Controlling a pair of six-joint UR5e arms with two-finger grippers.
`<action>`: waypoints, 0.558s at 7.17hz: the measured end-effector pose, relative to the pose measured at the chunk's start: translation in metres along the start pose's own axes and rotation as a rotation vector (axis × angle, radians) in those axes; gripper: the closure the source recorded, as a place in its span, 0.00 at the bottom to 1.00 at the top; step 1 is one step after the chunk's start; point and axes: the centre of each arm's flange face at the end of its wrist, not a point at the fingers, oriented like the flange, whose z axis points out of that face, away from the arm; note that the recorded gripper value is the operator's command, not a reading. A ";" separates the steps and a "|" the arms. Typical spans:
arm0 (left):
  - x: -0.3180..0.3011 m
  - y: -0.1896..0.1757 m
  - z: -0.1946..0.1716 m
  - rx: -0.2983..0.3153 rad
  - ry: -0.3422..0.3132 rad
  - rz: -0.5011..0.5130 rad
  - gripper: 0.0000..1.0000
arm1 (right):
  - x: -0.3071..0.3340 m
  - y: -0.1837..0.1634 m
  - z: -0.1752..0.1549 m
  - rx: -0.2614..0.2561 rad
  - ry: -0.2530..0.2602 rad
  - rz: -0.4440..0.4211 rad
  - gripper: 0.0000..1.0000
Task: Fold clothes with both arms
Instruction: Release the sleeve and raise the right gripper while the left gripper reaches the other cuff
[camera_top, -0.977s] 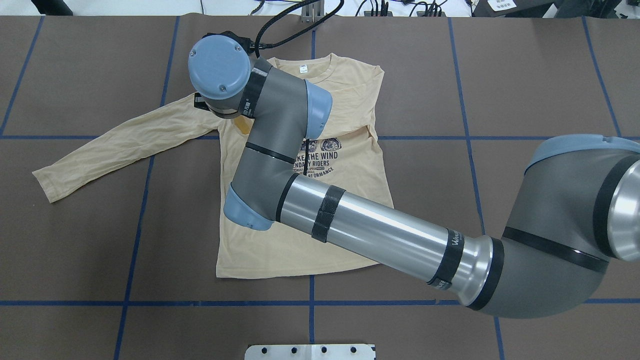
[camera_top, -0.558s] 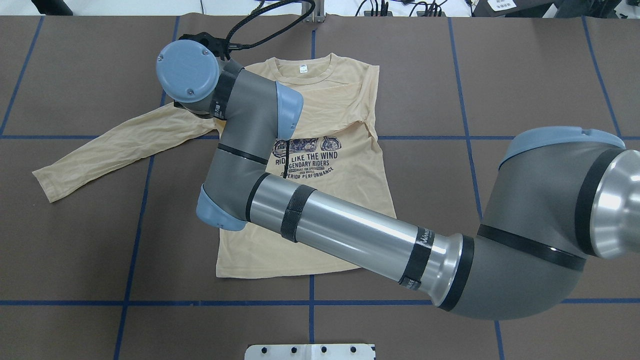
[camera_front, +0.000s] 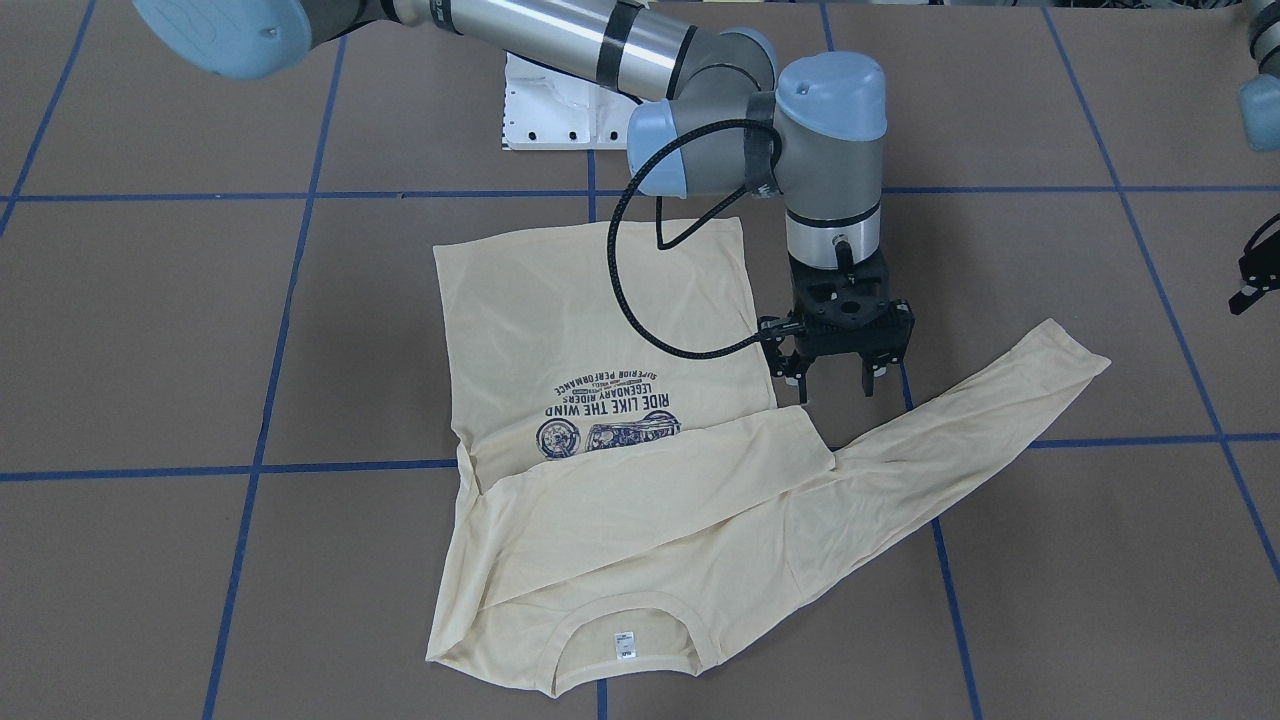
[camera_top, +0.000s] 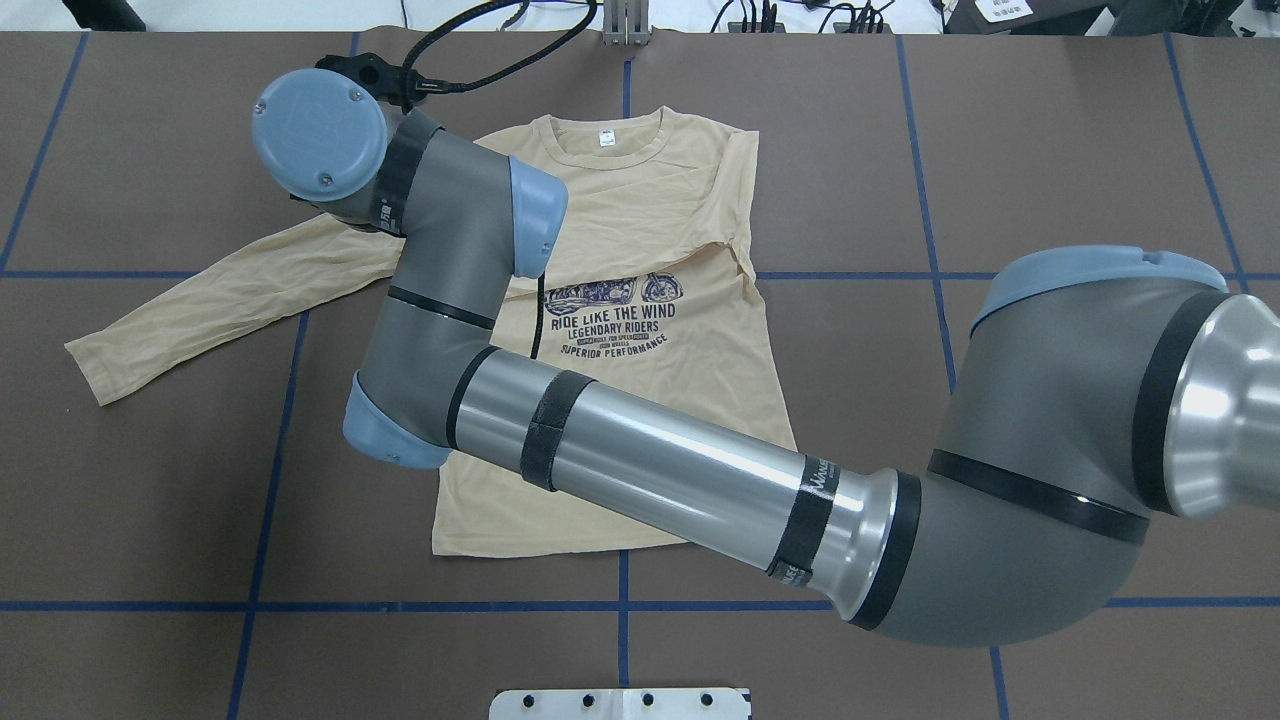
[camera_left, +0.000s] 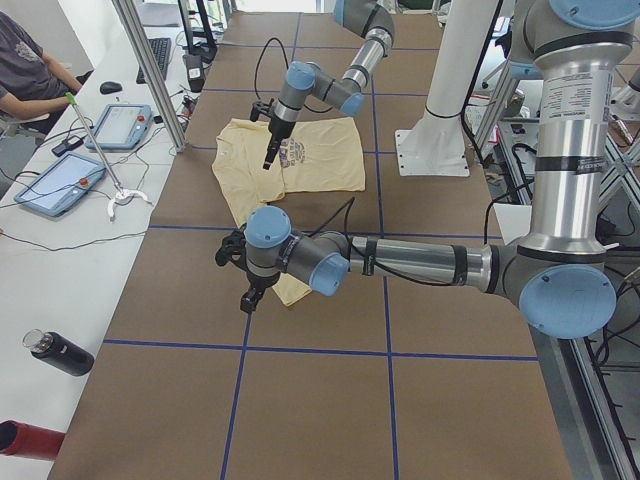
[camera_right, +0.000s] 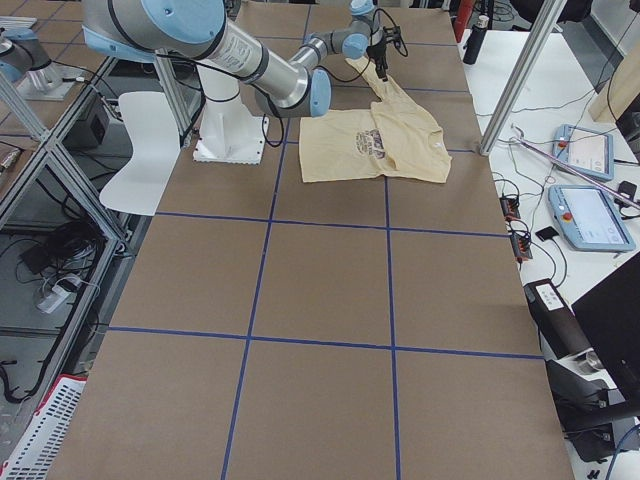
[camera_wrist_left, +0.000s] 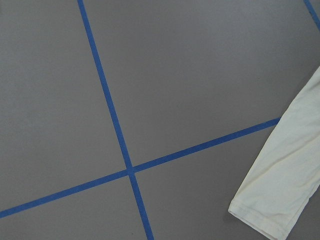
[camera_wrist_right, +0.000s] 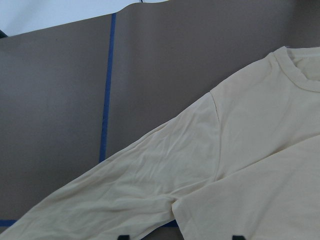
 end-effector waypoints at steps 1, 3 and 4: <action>0.016 0.002 0.025 0.005 0.040 -0.036 0.01 | -0.001 -0.008 -0.013 -0.005 -0.002 0.070 0.01; 0.053 0.007 0.074 -0.009 0.084 -0.119 0.02 | 0.077 -0.038 -0.033 -0.059 0.021 0.147 0.01; 0.055 0.009 0.095 -0.017 0.079 -0.129 0.05 | 0.138 -0.054 -0.041 -0.088 0.020 0.155 0.01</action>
